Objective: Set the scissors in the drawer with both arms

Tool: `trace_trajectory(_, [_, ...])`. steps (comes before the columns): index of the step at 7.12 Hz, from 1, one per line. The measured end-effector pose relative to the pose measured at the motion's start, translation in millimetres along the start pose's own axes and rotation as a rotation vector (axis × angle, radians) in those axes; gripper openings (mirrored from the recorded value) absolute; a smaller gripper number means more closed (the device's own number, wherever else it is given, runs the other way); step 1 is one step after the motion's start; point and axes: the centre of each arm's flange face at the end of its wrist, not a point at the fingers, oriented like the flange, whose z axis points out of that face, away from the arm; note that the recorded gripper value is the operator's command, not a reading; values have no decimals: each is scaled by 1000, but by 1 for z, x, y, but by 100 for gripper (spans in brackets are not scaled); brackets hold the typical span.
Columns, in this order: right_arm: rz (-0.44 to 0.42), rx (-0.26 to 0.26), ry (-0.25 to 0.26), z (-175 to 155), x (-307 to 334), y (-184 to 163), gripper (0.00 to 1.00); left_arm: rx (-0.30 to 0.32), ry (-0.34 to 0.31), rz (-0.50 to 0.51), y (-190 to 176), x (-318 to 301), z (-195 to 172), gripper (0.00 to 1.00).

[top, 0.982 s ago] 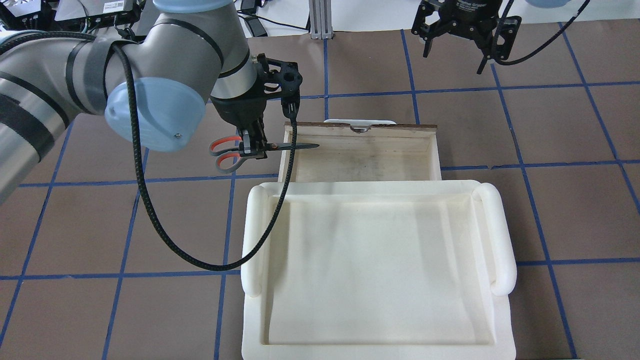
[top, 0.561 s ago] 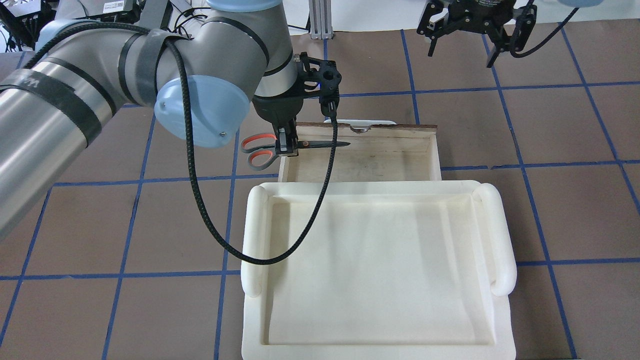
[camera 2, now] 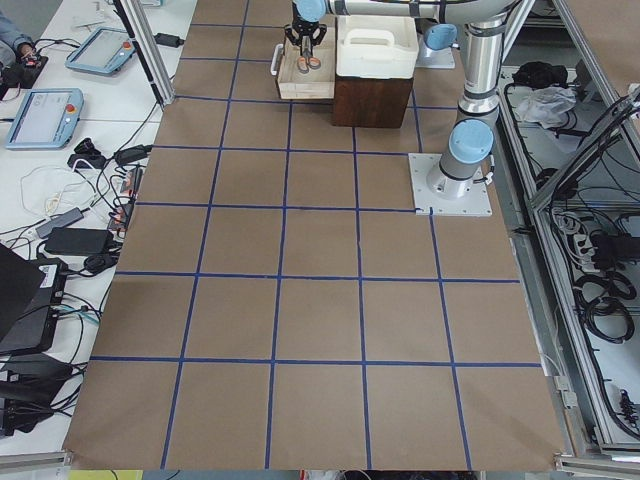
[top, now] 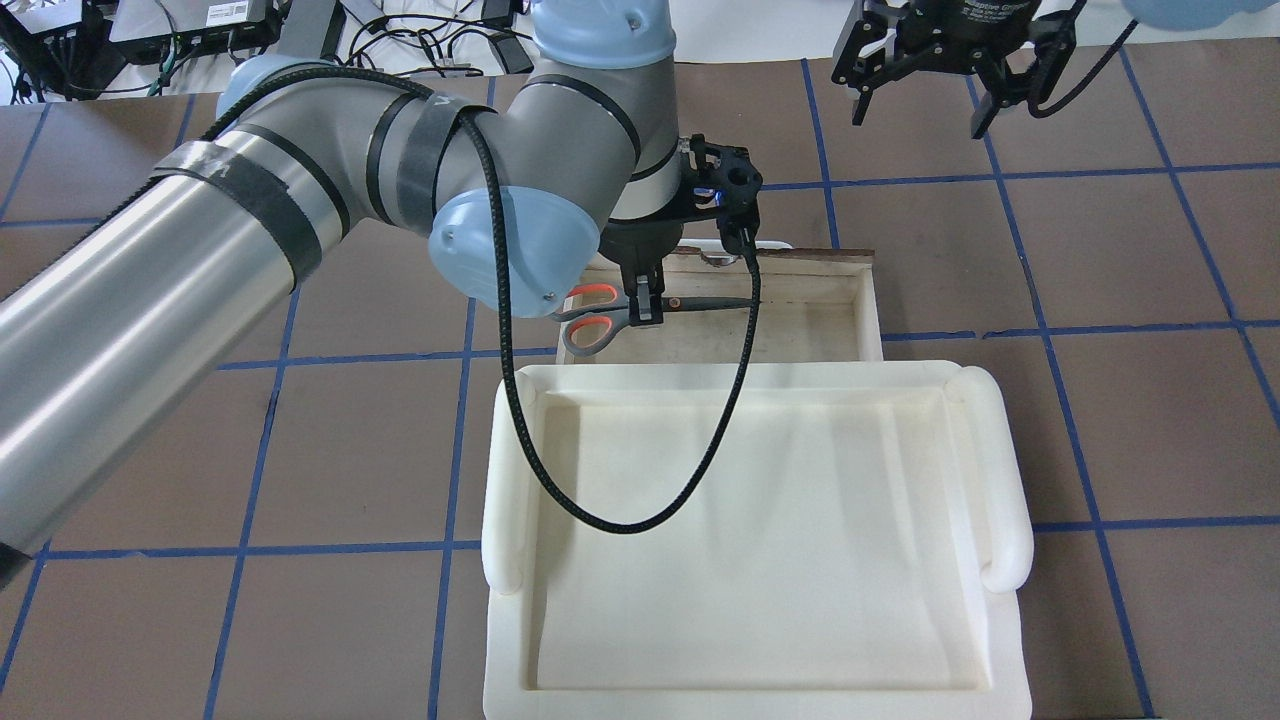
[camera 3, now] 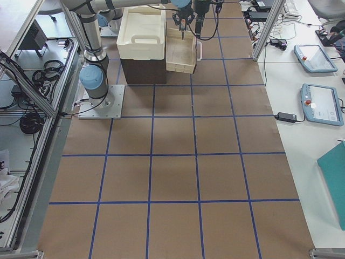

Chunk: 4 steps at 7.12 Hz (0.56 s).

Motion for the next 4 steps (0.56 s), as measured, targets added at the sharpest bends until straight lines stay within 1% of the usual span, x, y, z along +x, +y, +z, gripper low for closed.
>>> trace_trajectory(1, [-14, 1, -1, 0, 0, 0, 100, 0, -1, 8, -7, 1, 6, 0])
trace_trajectory(4, [-22, 0, -3, 0, 1, 0, 100, 0, -2, 27, -21, 3, 20, 0])
